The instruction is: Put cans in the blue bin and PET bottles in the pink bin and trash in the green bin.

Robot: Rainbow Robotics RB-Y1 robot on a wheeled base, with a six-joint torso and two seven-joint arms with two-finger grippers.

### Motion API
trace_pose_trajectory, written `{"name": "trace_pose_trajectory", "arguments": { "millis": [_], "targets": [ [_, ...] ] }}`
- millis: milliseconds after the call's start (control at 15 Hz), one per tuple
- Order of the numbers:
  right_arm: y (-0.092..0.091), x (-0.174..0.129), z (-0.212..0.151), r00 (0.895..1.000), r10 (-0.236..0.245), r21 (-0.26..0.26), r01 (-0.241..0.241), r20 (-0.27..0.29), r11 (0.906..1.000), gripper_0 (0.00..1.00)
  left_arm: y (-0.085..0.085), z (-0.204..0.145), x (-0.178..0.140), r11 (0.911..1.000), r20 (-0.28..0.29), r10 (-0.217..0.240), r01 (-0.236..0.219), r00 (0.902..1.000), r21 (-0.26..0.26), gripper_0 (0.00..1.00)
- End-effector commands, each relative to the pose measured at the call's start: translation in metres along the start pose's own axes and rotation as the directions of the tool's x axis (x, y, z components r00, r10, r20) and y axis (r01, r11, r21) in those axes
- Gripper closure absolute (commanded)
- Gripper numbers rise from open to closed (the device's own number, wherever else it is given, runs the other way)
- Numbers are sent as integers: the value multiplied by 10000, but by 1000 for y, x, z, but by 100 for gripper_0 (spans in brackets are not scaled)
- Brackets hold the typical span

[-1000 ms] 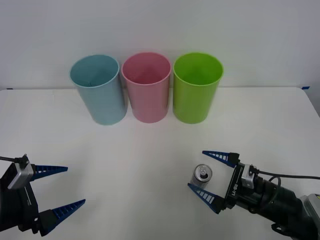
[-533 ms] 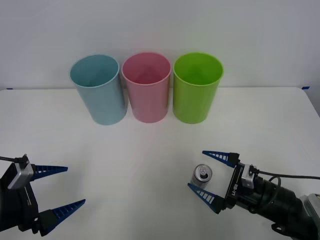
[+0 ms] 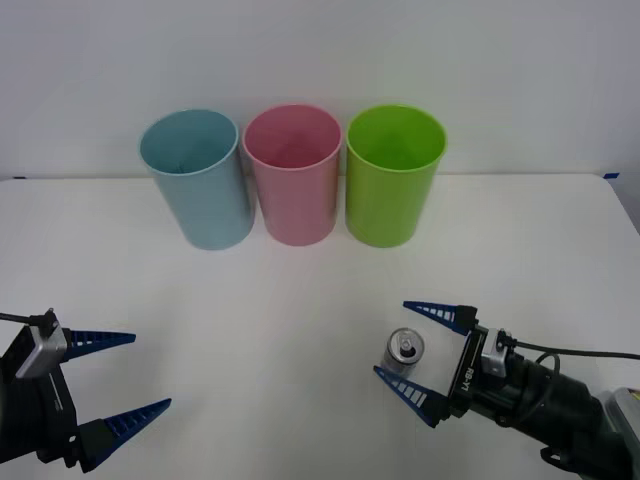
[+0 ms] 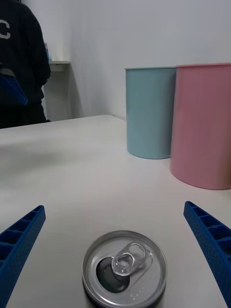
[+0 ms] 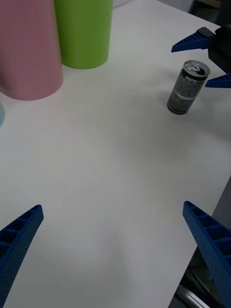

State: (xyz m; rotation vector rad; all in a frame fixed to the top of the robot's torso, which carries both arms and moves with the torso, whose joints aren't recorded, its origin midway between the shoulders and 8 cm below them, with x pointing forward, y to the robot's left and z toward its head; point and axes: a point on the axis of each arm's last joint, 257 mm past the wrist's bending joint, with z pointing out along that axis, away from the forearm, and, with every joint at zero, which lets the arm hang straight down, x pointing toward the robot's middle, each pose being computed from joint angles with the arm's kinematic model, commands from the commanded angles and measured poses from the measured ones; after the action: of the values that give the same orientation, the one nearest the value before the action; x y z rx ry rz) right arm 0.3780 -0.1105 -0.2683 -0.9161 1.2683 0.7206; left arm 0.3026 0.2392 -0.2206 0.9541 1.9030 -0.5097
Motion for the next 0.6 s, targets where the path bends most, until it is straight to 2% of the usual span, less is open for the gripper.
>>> {"name": "trace_pose_trajectory", "arguments": {
  "millis": [67, 267, 600],
  "targets": [
    [-2, -5, 2, 9999, -29, -3, 29, 169, 10000, 0, 0, 0, 0, 10000, -2, 2, -2, 10000, -1, 0],
    [-7, -10, -3, 9996, -33, 77, 31, 280, 10000, 0, 0, 0, 0, 10000, -2, 2, -2, 10000, -1, 0],
    [-10, -4, -15, 9999, -129, 43, 129, -28, 9999, 0, 0, 0, 0, 10000, -2, 2, -2, 10000, -1, 0]
  ]
}}
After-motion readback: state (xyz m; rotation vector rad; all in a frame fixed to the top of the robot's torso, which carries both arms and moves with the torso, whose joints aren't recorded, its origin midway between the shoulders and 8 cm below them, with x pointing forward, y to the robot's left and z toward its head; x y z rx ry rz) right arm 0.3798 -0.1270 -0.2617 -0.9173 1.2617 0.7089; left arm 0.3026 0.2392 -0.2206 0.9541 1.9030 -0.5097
